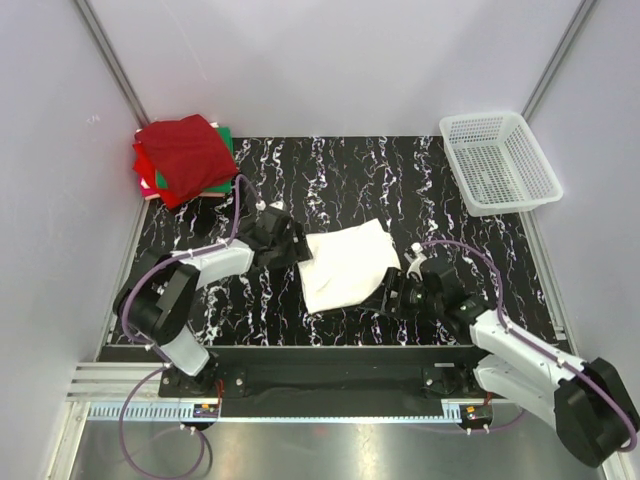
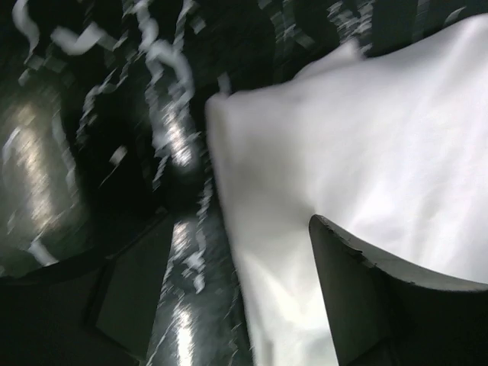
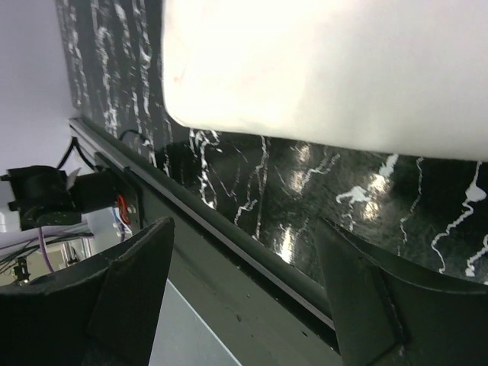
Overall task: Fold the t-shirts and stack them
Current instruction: Fold the tshirt, then neatly place the folded tshirt to the corner
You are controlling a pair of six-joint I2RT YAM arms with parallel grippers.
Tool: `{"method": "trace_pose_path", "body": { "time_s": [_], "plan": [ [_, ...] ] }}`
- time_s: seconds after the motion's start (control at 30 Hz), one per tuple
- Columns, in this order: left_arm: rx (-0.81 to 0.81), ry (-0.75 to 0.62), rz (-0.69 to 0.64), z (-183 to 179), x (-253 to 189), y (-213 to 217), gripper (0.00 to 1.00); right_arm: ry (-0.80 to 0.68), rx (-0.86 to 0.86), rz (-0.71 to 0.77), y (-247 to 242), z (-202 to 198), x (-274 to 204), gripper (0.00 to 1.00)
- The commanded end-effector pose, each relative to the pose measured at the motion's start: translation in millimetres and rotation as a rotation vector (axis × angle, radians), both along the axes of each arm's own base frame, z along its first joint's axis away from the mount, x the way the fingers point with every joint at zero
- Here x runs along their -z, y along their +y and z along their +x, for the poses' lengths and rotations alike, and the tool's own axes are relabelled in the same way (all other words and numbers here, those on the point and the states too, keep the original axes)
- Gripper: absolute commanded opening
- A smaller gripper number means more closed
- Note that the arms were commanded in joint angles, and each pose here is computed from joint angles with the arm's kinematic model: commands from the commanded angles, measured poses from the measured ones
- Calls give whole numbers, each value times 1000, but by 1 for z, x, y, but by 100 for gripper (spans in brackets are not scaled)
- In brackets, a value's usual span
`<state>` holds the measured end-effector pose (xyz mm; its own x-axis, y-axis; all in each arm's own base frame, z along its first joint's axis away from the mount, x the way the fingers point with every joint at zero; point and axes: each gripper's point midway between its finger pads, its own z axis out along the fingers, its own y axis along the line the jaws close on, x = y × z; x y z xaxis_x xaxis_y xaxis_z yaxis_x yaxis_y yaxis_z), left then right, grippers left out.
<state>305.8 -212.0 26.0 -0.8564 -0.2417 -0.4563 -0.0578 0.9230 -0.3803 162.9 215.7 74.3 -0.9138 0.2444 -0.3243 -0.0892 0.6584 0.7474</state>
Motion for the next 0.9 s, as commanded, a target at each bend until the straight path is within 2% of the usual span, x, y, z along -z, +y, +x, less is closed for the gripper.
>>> {"method": "trace_pose_path", "body": {
  "time_s": [0.0,0.1,0.3,0.33,0.4,0.53,0.57,0.6,0.7,0.83,0.87],
  "plan": [
    [37,-1,-106,10,8,-26,76,-148,39,90,9,20,-32,82],
    [24,33,-115,11,24,-30,75,-134,32,88,11,20,-28,82],
    [61,77,-230,7,40,-55,63,-83,2,71,19,24,-17,82],
    [63,91,-239,2,44,-55,56,-80,1,70,19,25,-16,82],
    [75,87,-308,1,42,-66,49,-82,5,72,19,25,-16,82],
    [127,99,-395,-7,39,-83,21,-84,7,73,18,24,-16,82],
    [137,95,-408,-5,37,-86,7,-88,8,77,18,25,-17,82],
    [150,92,-425,-5,34,-89,3,-90,6,80,18,24,-18,82],
    [191,61,-458,-1,18,-97,0,-133,1,107,17,20,-28,82],
    [189,-1,-366,9,-10,-79,0,-204,34,145,5,10,-40,83],
    [180,-14,-350,13,-15,-72,0,-261,45,176,2,9,-54,84]
  ]
}}
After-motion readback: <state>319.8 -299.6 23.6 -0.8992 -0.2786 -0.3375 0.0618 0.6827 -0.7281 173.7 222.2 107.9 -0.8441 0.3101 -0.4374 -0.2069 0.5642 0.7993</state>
